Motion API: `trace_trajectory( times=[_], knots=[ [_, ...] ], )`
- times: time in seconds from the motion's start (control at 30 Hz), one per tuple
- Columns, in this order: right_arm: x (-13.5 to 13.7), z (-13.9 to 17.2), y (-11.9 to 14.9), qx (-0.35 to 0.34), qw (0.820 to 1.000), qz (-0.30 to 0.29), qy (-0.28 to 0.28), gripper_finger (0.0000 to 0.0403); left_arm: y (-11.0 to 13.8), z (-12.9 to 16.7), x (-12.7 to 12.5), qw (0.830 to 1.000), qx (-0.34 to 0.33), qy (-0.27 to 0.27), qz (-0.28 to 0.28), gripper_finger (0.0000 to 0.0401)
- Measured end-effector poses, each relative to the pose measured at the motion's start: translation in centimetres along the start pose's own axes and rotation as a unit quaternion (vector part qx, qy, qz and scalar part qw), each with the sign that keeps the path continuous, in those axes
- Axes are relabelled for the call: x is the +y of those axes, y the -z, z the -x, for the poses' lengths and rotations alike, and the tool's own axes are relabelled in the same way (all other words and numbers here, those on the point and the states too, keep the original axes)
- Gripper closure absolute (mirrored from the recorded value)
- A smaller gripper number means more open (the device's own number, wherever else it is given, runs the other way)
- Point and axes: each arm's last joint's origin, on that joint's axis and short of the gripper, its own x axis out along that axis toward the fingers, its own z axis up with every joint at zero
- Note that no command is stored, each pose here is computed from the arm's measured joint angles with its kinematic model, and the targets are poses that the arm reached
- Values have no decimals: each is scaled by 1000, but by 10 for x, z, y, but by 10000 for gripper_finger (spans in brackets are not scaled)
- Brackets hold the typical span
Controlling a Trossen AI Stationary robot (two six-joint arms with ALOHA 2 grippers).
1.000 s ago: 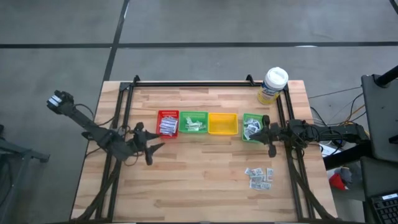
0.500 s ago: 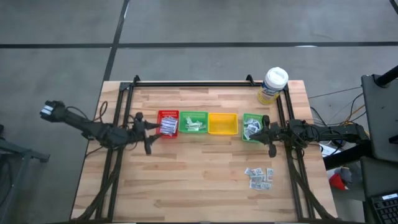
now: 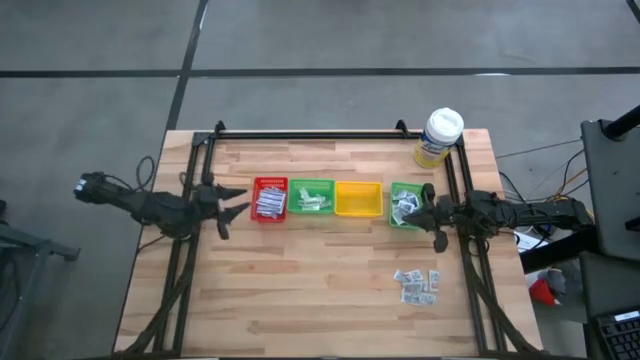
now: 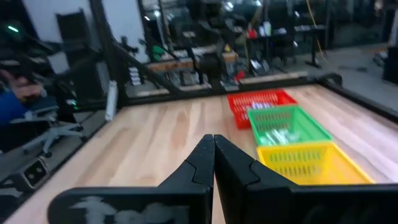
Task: Pick & Place First Aid Supplies
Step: Put the orange ointment pack into the yellow bin
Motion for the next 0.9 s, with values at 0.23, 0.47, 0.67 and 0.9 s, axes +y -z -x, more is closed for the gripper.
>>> trace_trajectory(
  times=[0.23, 0.47, 0.67, 0.9],
  knots=[
    [3, 1, -11, -47, 998, 16, -29, 394, 11, 7, 8, 1000, 1, -7, 10, 213],
    [11, 4, -37, -41, 998, 40, -40, 394, 31, 6, 11, 1000, 3, -18, 12, 213],
    [21, 6, -68, 10, 998, 41, -56, 394, 42, 5, 11, 1000, 6, -5, 18, 213],
    [34, -2, -99, 113, 991, 22, -65, 394, 44, 6, 8, 998, 13, 58, 26, 213]
  ],
)
